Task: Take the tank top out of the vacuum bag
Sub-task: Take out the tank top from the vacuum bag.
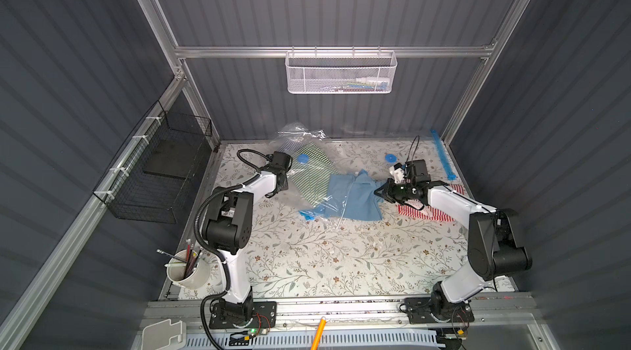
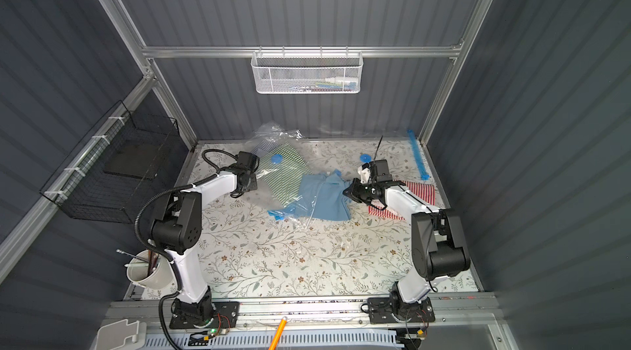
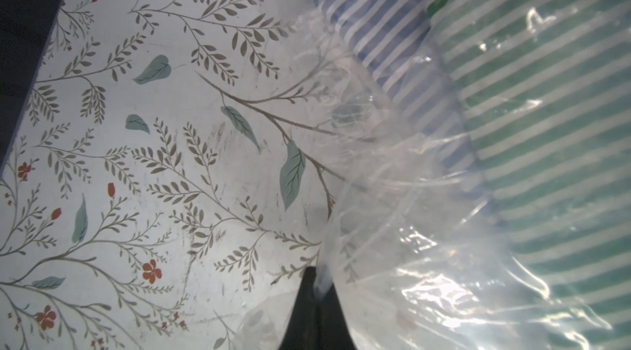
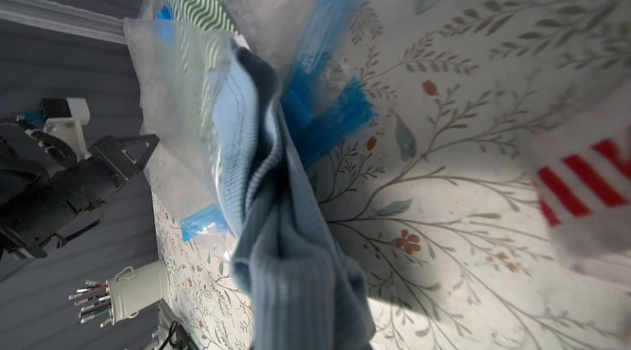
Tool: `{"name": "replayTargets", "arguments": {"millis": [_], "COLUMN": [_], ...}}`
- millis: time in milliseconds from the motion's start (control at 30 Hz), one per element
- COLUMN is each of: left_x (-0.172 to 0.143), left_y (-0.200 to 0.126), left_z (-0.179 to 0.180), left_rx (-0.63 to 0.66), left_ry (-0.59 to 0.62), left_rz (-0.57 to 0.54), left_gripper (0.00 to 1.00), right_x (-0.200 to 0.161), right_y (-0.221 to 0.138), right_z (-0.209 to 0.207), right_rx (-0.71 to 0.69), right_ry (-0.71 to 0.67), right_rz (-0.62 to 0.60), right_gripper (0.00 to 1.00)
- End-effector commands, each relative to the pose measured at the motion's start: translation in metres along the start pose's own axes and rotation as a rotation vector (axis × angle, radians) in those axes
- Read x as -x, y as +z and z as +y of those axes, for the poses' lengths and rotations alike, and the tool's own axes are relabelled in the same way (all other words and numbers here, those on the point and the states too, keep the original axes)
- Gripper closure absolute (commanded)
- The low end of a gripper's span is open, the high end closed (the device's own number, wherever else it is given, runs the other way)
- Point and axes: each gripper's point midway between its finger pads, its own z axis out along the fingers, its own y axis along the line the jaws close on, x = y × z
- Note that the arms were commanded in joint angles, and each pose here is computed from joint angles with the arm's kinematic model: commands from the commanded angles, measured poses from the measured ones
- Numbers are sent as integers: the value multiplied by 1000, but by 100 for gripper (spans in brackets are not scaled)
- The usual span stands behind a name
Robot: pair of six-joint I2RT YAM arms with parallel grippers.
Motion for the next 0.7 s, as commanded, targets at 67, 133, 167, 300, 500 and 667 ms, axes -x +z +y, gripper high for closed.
{"name": "replayTargets", "arguments": {"millis": [67, 133, 167, 300, 500, 667], "left_x": [6, 5, 7, 10, 5, 2], "left_y": [-16, -20, -23, -32, -39, -39], "left_z": [8, 6, 6, 11, 8, 17], "left_rx": [-21, -46, -54, -51, -100, -57], "left_ry": [-57, -69, -76, -81, -108, -93], "left_rz": [-42, -48, -55, -79, -82, -95], "left_gripper": [100, 100, 100, 100, 100, 100], "right_x": [19, 23, 25, 29, 34, 38], "right_y": [-30, -37, -41, -54, -69, -77], "right_z": [-2, -7, -9, -19, -28, -34], "right_rx": [-33, -44, -49, -70, -111, -131], "right_ry": [-22, -16, -12, 8, 17, 38], "right_rz": [-64, -78, -86, -109, -148, -152], "right_gripper": [100, 100, 100, 100, 100, 100]}}
